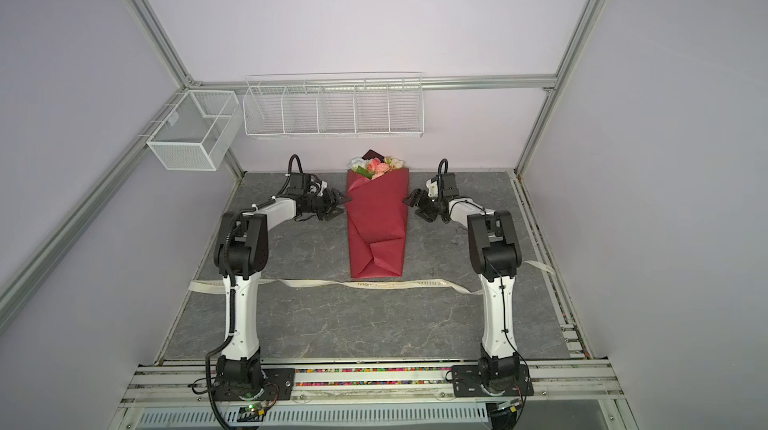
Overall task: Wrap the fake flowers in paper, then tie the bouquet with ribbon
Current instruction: 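Close both grippers onto the wrap near the flowers from either side, then hold the red wrap with both grippers and slide it toward the robot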
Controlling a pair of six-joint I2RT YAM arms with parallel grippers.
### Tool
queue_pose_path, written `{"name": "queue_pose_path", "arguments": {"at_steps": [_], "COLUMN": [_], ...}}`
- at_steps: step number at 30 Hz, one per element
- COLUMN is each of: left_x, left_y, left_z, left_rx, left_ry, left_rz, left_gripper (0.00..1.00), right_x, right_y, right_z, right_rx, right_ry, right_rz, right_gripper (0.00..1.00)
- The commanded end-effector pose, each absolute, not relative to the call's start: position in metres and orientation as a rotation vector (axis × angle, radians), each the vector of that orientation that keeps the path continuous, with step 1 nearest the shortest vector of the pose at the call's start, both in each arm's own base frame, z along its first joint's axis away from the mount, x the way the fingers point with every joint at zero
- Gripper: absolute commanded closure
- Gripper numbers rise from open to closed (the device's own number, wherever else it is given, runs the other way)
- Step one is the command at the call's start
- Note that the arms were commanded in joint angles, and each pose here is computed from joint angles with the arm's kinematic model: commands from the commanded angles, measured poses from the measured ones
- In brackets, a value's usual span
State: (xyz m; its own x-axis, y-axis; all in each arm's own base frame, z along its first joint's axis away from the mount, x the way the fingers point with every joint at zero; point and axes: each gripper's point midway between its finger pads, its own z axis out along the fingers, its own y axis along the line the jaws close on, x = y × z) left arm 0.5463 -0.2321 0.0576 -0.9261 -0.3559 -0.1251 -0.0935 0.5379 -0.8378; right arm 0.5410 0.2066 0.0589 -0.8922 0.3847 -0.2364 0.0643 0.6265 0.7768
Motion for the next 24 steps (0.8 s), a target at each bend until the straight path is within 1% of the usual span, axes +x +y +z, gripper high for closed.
{"name": "queue_pose_path", "arguments": {"at_steps": [1,6,9,11,18,22,24], "left_x": [0.554,0.564,0.569,0.570,0.575,0.578,0.580], "left_y": [-0.242,-0.247,-0.251,-0.253,-0.267,-0.274,-0.275], "left_z": [0.057,0.046,0.039,0.034,0.026,0.029,0.035], "left_rx": [-0.360,-0.369,-0.375,-0.383,-0.382,-0.379,-0.370], "left_ry": [2.503,2.501,2.497,2.497,2.481,2.453,2.435], "left_rz": [-1.378,-1.416,-1.434,-1.444,-1.501,-1.539,-1.550], "left_gripper": [0.35,0.38,0.41,0.43,0.51,0.60,0.67], "right_x": [0.556,0.574,0.582,0.579,0.584,0.589,0.593], "right_y": [0.217,0.227,0.230,0.247,0.268,0.273,0.275], "right_z": [0.057,0.044,0.040,0.037,0.027,0.028,0.037], "right_rx": [0.364,0.371,0.375,0.343,0.305,0.307,0.300], "right_ry": [2.451,2.442,2.432,2.443,2.447,2.427,2.402], "right_rz": [1.204,1.278,1.294,1.313,1.404,1.446,1.467], "right_gripper": [0.19,0.14,0.14,0.14,0.20,0.25,0.32]}}
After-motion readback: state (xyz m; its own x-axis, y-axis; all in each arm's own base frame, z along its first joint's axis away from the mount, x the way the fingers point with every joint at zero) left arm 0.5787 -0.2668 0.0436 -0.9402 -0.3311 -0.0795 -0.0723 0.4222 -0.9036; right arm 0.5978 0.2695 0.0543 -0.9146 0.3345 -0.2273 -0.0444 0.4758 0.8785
